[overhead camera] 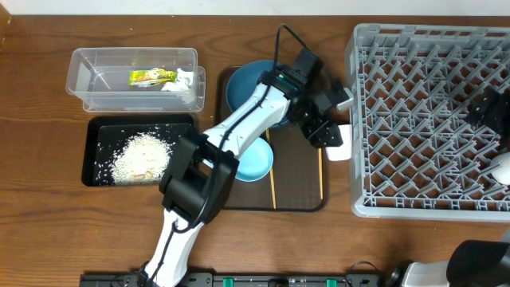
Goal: Sort waste into correct bins and load items into the dishwasher rack
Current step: 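Lift the pink cup with the left gripper and bring it to center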
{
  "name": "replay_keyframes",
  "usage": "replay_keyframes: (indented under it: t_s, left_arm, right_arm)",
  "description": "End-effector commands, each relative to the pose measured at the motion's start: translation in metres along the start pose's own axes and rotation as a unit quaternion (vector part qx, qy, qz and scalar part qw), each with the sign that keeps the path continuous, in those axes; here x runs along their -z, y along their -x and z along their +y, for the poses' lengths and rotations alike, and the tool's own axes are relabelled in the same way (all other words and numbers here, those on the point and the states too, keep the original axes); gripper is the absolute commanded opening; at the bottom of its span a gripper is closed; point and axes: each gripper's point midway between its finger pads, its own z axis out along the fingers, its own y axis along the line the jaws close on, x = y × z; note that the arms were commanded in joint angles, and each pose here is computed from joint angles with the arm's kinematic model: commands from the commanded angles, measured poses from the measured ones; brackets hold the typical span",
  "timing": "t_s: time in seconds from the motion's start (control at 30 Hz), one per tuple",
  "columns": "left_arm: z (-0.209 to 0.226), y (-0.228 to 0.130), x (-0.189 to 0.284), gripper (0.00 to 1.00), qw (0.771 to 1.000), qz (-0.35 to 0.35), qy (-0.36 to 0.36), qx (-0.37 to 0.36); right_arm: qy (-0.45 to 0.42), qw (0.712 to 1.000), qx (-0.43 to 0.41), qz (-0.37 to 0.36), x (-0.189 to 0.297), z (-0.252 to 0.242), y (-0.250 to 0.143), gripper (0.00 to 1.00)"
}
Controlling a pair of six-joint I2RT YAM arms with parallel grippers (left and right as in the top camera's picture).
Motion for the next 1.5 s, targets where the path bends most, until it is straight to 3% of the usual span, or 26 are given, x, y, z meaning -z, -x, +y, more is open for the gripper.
replay_keyframes:
  t_s: [0.0,0.3,0.67,0.9,1.47]
  left_arm:
    - [-0.009,0.012,0.004,0.79,0.999,-0.009,0.0,-0.05]
    - [-0.015,-0.006,0.0,0.76,0.999,0.022,-0.016,-0.02]
    - [-0.038,-0.015,0.001,0.34,0.997,0.034,-0.068,0.011]
    - [-0.058,-0.024,-0.01,0.33,0.994,0.064,-0.082,0.014]
    - [-0.038,-0.04,-0.021,0.19,0.992,0.126,0.017,-0.005]
  right_arm:
    - [0.001,1.0,0.007,-0.006,0.003,0.002,0.001,0.95]
    - [0.001,1.0,0.007,-0.006,0.003,0.002,0.001,0.95]
    - [0.0,1.0,0.007,-0.004,0.003,0.001,0.0,0.95]
    - [0.0,1.0,0.007,-0.004,0.003,0.001,0.0,0.96]
    - [-0.001,1.0,0.006,0.003,0.003,0.001,-0.004,0.96]
